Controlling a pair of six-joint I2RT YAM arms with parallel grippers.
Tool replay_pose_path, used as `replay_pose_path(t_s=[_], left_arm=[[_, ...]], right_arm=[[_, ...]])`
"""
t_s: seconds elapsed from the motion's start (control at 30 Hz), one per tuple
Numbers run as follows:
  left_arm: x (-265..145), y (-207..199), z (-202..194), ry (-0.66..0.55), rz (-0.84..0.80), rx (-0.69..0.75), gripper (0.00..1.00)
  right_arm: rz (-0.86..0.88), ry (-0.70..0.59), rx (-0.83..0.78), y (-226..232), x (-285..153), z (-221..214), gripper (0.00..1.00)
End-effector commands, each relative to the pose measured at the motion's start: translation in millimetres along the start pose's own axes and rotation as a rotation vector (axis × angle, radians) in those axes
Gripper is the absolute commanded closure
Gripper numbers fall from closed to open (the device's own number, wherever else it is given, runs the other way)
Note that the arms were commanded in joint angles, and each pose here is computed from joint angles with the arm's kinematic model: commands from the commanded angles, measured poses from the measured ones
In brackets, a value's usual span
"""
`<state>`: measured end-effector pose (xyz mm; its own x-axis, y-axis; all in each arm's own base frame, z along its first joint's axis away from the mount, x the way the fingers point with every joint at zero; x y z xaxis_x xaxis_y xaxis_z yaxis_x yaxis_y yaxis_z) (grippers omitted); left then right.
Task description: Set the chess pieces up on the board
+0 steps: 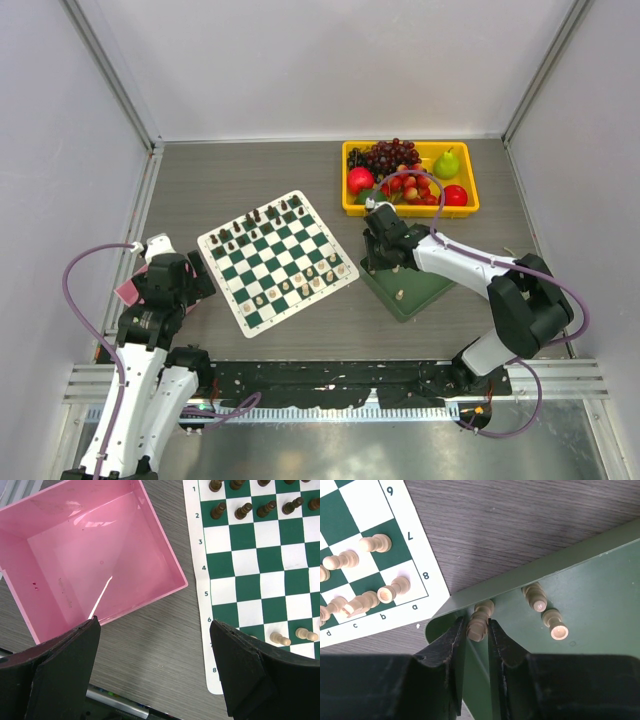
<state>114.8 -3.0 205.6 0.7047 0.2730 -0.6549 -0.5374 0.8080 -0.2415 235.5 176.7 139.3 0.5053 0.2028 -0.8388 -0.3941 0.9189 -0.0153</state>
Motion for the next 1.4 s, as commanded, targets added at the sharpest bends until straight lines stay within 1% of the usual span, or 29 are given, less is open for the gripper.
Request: replay_pose_path(t_s=[0.0,0.03,0.23,0.5,0.63,0.83,0.97,1.1,1.23,1.37], left_arm=[[-2,-5,9,-0.042,-0.027,-0.017,0.01],[-2,-5,9,-0.041,-0.026,-0.015,0.01],[-3,-5,9,-0.045,-0.031,-0.018,0.01],[-3,-5,9,-0.046,-0.037,-0.018,0.01],[-3,-5,9,-0.045,-0.035,-0.017,0.01],[-3,-4,9,-0.049,-0.036,-0.020,0.01],[-3,-4,9,-0.053,-0.037,-0.020,0.01],[-4,-4,9,-0.054,-0.038,-0.020,0.01],[-4,-4,9,-0.061,-0.039,-0.023,0.01],[-5,-4,9,-0.062,-0.042,-0.024,0.01]], right_arm=[[-0.019,-0.080,-0.002,-1,-12,21,0.77],[-0.026,-0.072,-0.008,-2,-14,20,0.78],[-0.030,-0.125,-0.001,-6,-43,28,0.79],[0.032,-0.209,0.009,2,-83,33,0.79],[0.098,-0.249,0.001,20,-98,40,0.79],[0.229,-0.278,-0.081,73,-113,50,0.79],[0.308,-0.272,-0.144,111,-114,56,0.79],[0.373,-0.214,-0.220,150,-100,51,0.78],[0.376,-0.164,-0.286,174,-83,47,0.78],[0.376,-0.142,-0.316,188,-70,46,0.78]])
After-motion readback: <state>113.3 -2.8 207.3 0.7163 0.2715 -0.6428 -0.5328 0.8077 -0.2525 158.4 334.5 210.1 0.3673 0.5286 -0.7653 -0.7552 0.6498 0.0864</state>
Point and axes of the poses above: each gripper's point midway between its finger pads, its own x axis out along the fingers, its own y axis along the line the jaws close on, z = x × y, the point moved 10 cm from there along -x, back along the fingers, and after that the axes turned 14 degrees about -x, right-handed, at the moved point
